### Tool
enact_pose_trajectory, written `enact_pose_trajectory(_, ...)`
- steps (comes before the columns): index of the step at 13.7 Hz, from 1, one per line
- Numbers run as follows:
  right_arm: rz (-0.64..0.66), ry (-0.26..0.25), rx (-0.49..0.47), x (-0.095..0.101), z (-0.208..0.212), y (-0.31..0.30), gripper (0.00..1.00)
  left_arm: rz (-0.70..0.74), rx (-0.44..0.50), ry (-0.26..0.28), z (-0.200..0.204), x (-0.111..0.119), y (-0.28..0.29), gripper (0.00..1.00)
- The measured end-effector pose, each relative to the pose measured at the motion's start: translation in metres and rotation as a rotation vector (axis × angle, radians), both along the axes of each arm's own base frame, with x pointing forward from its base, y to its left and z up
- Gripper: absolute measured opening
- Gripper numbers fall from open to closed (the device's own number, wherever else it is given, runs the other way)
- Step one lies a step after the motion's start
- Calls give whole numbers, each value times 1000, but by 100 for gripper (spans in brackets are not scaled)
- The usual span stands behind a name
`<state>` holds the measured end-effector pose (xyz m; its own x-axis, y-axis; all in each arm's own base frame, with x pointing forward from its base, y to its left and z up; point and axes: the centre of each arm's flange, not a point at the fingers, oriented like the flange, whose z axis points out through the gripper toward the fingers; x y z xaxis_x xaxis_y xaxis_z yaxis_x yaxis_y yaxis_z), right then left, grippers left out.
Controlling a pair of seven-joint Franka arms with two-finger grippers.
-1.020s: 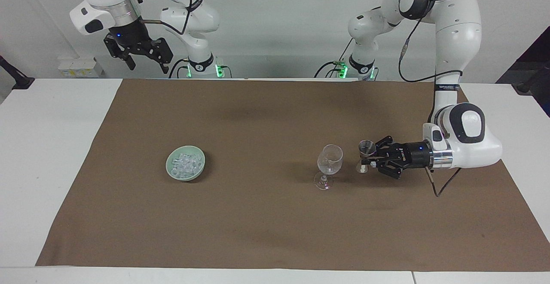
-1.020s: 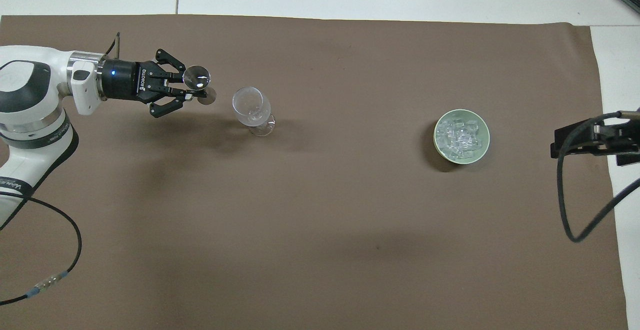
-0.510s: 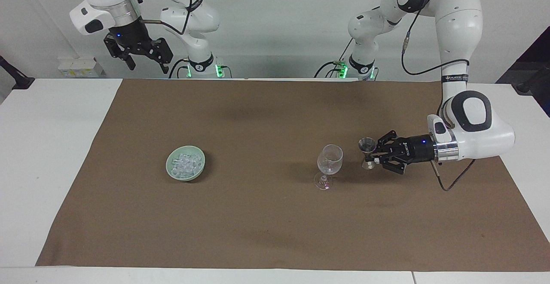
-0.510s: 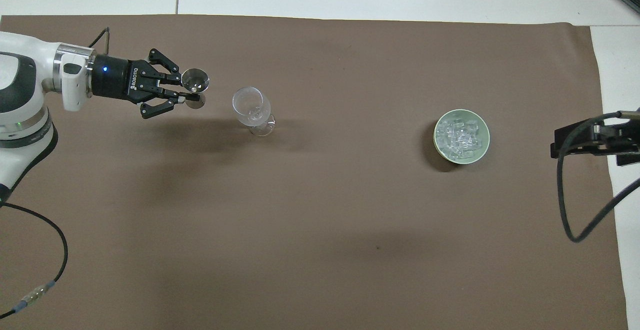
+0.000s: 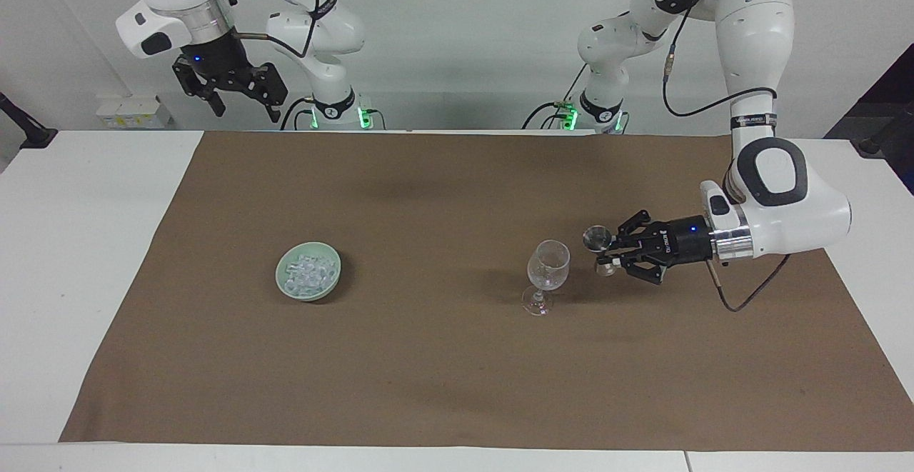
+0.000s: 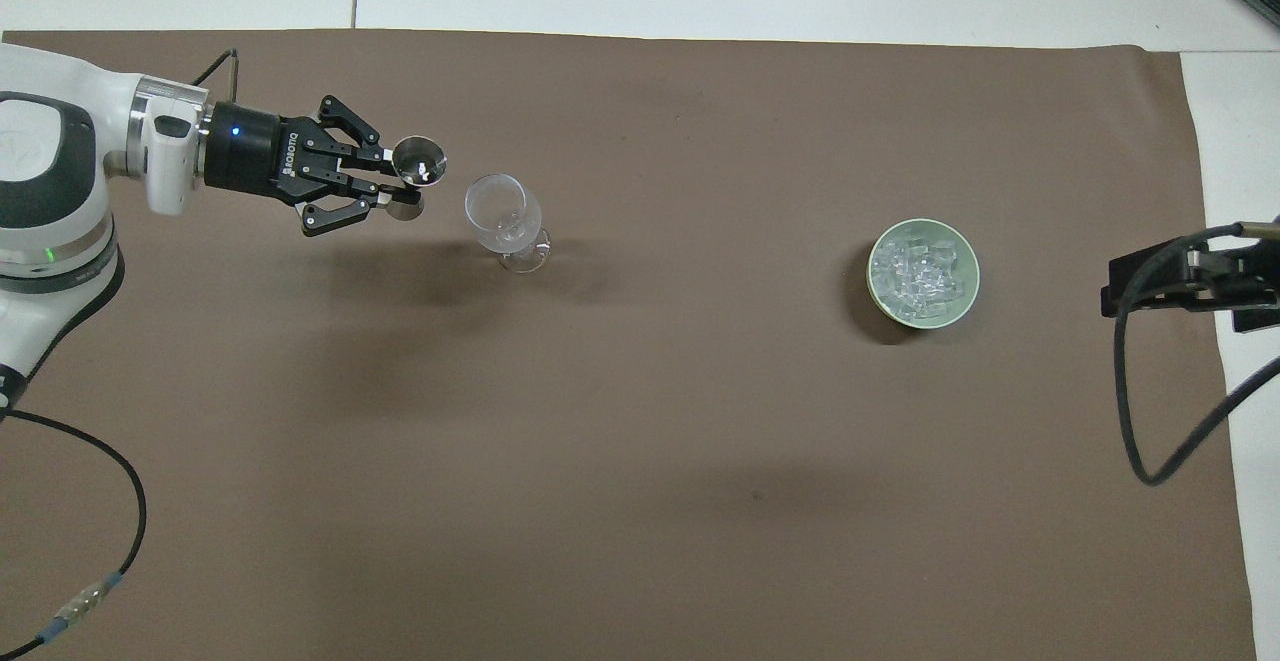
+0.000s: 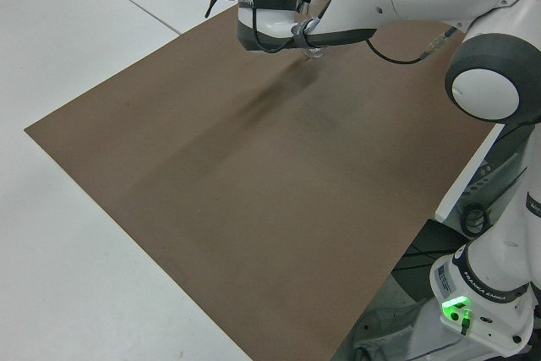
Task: Pour wine and add ice with both arms
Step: 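Carry the metal cup with the left gripper over the wine glass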
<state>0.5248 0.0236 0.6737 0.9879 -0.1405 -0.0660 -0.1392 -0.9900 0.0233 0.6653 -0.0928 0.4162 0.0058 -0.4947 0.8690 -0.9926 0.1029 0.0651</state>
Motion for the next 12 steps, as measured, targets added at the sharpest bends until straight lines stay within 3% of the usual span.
enact_pose_trajectory(3, 0, 0, 0, 0, 0, 0, 100, 11, 95, 30, 12, -4, -7, 22)
enact_pose_trajectory(9, 0, 0, 0, 0, 0, 0, 100, -12, 116, 26, 14, -7, -31, 22)
enact_pose_trajectory(12, 0, 0, 0, 0, 0, 0, 100, -21, 175, 10, 18, -5, -27, 22)
